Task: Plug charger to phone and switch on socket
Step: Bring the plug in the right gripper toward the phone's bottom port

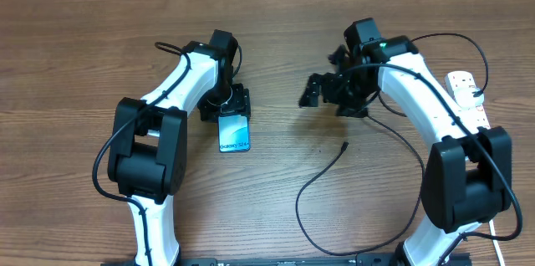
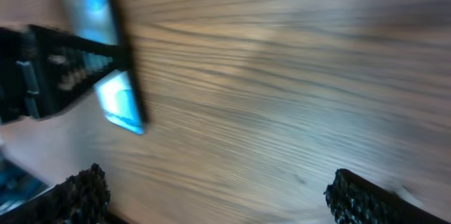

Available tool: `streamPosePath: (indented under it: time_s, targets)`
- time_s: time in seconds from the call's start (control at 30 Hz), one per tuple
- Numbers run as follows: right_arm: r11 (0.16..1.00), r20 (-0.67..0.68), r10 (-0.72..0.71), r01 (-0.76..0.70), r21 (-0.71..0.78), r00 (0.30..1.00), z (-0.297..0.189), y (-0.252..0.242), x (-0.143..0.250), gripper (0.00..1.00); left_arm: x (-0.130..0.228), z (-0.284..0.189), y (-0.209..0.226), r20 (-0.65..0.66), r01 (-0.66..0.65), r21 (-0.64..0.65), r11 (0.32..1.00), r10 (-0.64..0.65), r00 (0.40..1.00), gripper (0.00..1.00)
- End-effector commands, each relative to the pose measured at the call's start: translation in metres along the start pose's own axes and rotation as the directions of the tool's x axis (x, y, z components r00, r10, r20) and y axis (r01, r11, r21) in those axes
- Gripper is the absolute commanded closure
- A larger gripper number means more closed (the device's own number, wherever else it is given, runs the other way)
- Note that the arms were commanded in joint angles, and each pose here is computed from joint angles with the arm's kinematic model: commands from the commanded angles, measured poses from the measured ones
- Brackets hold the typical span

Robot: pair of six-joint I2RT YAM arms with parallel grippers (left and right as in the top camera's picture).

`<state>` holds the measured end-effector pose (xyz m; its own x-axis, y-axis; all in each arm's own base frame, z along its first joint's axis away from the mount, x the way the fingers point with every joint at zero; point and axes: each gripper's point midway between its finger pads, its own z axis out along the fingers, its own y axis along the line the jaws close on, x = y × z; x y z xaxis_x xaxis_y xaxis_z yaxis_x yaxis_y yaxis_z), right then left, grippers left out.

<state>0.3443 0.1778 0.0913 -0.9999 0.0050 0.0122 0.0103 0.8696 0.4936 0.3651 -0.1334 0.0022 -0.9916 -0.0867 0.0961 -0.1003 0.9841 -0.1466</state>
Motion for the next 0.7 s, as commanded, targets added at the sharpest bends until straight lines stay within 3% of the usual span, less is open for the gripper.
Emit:
streamPosePath:
  time_s: [0.0,0.23,0.47,0.67]
  targets:
    - [0.988,-0.062,-0.009,-0.001,-0.154,0.998,0.025,0.028,0.021,0.00,0.028,0.035,-0.022,-0.167,-0.012,0.192,0.981,0.045,0.985,0.26]
    - [0.979,0.001,-0.042,0.041,-0.201,0.999,0.088,0.054,0.038,0.00,0.032,0.025,-0.034,-0.204,0.007,0.334,0.943,0.065,0.977,0.25]
    - [0.963,0.231,-0.095,0.148,-0.224,0.968,0.118,0.086,0.026,0.00,0.035,0.022,-0.040,-0.212,0.002,0.368,0.930,0.082,0.974,0.24]
    - [0.961,0.269,-0.131,0.189,-0.201,0.954,0.123,0.097,0.028,0.17,0.034,0.022,-0.040,-0.208,0.000,0.369,0.929,0.083,0.975,0.20]
